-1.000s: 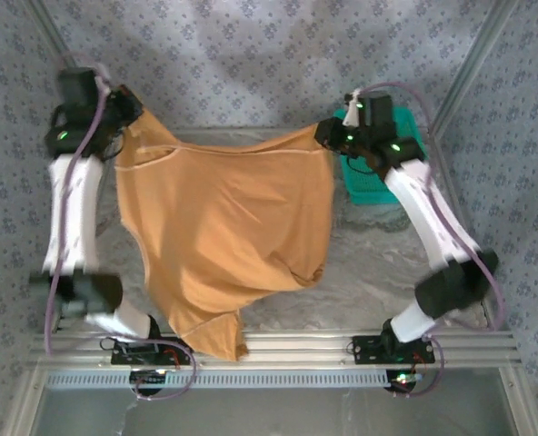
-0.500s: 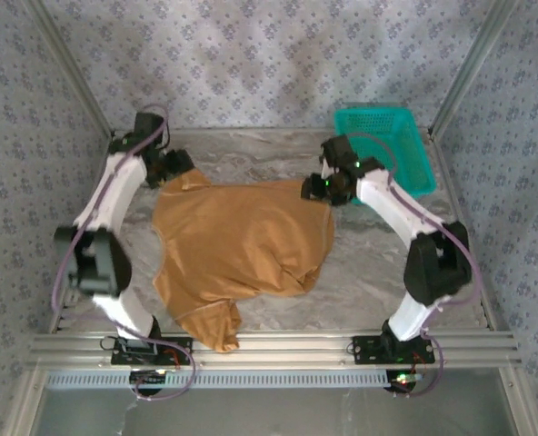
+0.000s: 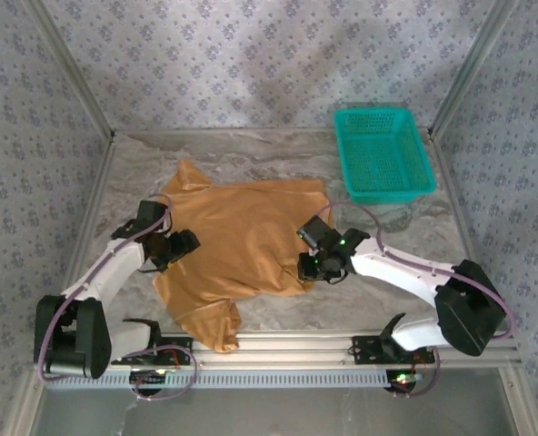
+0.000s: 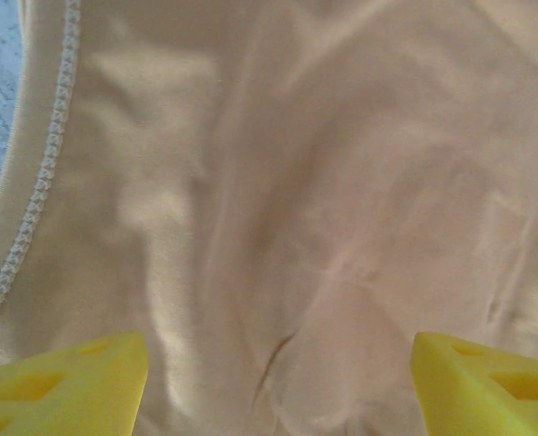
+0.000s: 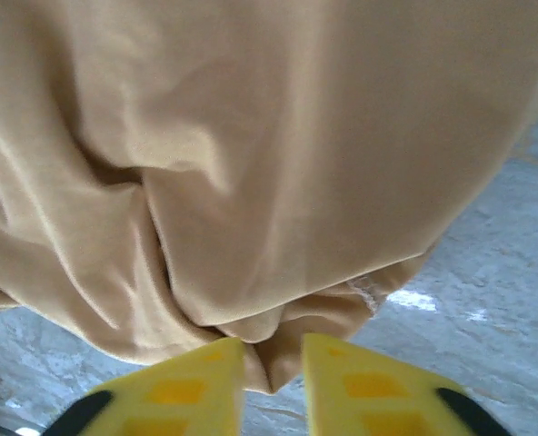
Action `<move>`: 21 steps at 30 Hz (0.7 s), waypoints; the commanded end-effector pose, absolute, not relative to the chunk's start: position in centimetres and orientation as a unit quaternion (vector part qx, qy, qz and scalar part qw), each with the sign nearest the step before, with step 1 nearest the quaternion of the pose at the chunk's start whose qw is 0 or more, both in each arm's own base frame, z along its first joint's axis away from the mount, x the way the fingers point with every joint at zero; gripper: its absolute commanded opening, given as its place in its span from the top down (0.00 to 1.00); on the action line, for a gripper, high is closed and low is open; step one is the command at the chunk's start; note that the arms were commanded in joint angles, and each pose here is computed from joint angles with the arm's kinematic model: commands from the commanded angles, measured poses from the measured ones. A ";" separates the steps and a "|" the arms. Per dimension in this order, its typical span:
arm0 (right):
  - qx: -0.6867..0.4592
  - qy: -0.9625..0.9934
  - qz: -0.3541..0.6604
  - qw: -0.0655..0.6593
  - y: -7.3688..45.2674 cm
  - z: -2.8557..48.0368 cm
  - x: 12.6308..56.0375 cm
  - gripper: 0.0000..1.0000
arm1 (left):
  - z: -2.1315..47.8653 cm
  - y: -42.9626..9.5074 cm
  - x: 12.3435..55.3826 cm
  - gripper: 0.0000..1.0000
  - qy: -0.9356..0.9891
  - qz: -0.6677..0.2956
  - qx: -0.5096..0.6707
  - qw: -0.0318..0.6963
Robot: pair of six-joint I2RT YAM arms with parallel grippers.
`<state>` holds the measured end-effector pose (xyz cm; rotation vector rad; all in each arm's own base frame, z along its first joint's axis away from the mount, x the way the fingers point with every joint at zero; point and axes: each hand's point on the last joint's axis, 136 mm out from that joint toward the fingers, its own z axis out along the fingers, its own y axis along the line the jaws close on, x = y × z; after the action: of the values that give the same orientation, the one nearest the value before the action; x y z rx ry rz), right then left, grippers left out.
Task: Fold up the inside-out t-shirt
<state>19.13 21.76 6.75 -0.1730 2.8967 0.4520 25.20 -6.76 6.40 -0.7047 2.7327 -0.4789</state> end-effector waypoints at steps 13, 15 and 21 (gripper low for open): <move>-0.015 0.979 0.173 0.107 24.0 4.5 20.5 0.75 | 5.1 -3.8 27.0 0.24 0.909 -0.208 -0.327 0.152; -0.013 0.979 0.169 0.113 23.7 5.0 20.6 0.90 | 5.0 -3.4 27.8 0.24 0.902 -0.213 -0.342 0.154; -0.054 0.981 0.143 0.120 22.2 10.4 20.8 1.00 | 3.9 -1.1 30.9 0.28 0.885 -0.212 -0.389 0.141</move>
<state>20.54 23.04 6.54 -0.0923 2.8925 0.4560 28.12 -1.99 3.03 -1.0976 2.6202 -0.5821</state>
